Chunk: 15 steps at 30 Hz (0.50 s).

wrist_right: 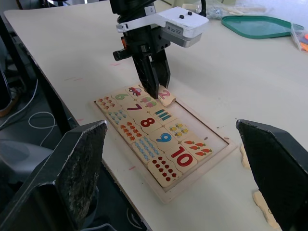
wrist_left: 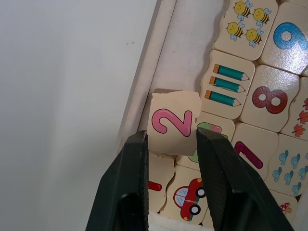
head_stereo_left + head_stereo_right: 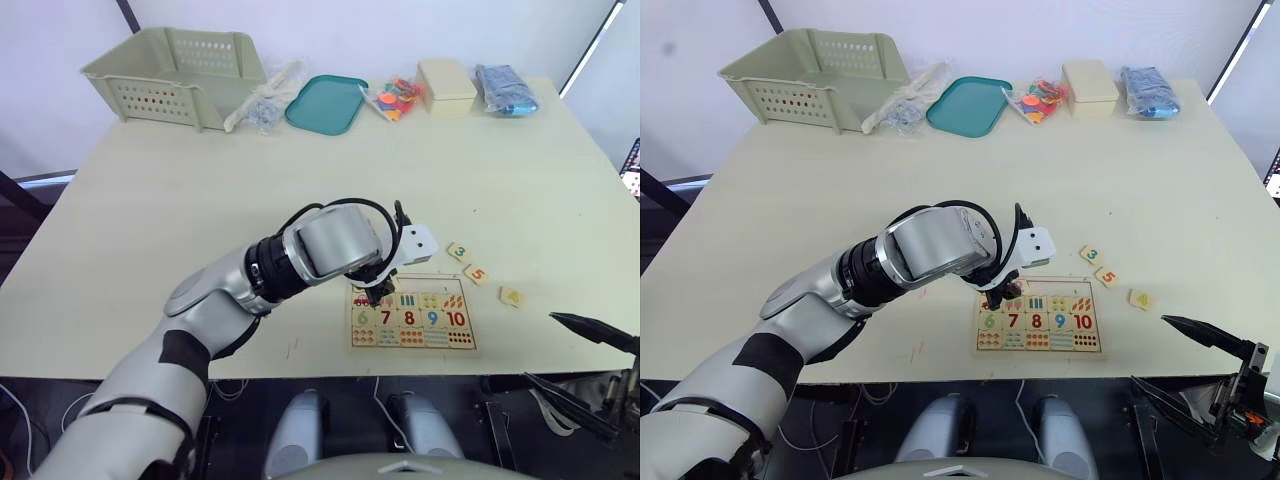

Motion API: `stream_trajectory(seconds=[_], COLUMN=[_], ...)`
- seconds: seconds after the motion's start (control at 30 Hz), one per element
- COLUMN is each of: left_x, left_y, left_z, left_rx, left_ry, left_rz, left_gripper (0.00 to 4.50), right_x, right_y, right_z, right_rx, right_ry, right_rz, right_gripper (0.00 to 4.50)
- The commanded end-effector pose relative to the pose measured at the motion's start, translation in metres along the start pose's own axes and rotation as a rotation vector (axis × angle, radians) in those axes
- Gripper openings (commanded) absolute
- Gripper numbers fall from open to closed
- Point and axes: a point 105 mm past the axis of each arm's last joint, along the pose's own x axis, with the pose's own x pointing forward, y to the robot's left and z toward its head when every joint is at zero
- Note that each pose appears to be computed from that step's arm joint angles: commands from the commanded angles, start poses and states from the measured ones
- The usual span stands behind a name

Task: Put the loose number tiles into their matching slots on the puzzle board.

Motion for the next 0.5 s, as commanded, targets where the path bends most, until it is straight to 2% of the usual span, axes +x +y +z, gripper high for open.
stream_trajectory(seconds=[0.03, 0.5], left_x=[-0.0043, -0.0038], left_y=[0.0022, 0.002], left_z=[0.0052, 0.0043], left_rx=[-0.003, -0.005], left_ry=[-0.026, -0.023], left_rz=[0.016, 0.016], left_gripper=[1.04, 1.04], right_x=[0.0004, 0.0011], right_y=[0.0031, 0.0046], right_z=[0.0067, 0.0062], right_rx=[-0.026, -0.022], right_ry=[-0.019, -0.021], right_rz=[0.009, 0.011], right_gripper=[4.5, 4.5])
